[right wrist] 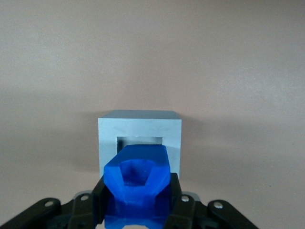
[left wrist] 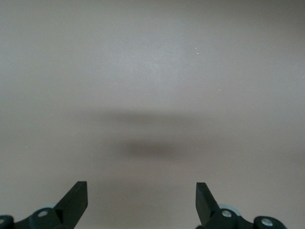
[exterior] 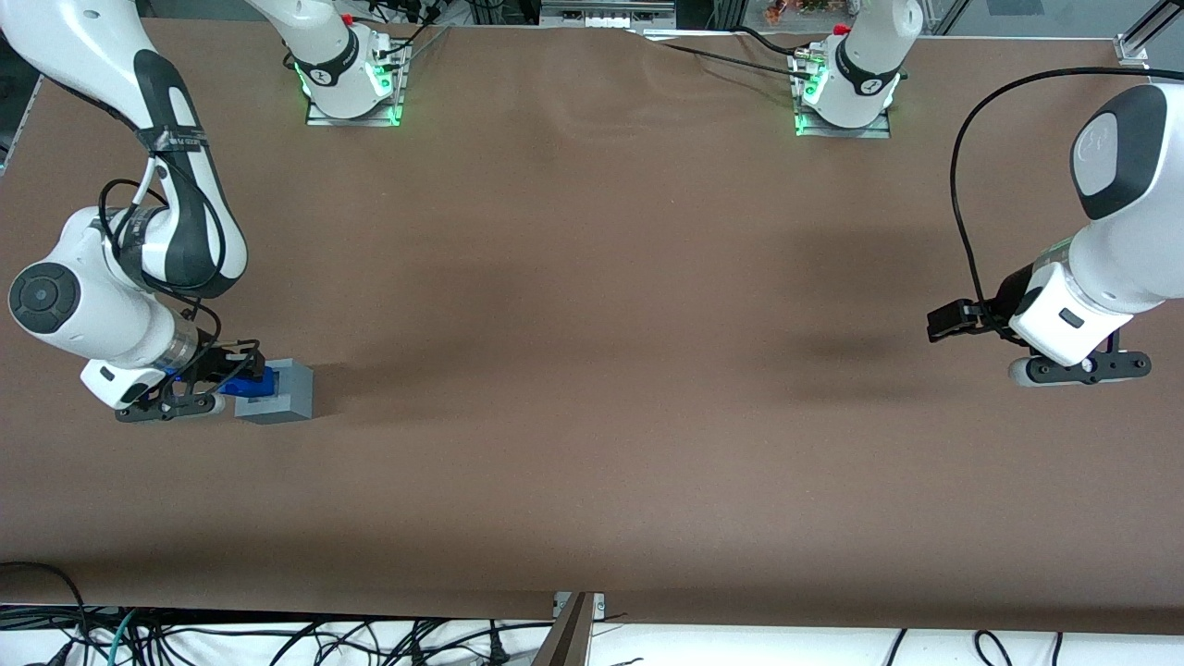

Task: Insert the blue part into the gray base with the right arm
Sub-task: 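Lower the blue block into the gray base's square opening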

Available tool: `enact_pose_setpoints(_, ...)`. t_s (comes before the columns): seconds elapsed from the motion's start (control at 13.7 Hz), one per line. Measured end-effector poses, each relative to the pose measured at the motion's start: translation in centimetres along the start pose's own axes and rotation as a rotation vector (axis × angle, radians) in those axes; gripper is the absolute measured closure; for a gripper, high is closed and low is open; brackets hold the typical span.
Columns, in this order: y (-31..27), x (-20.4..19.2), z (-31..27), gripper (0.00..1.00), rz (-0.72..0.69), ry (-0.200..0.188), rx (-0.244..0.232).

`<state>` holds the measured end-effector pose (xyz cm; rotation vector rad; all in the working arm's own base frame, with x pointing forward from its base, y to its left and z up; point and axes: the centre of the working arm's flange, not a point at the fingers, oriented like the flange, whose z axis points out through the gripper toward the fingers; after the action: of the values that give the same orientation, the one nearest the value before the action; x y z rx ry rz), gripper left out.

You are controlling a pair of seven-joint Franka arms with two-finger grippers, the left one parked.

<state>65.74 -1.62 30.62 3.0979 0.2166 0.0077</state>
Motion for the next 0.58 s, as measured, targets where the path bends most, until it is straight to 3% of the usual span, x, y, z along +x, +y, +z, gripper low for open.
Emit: enact_pose_setpoints(0.58,-0.55,0.26,0.53,0.49,0.010,0.010,0.010)
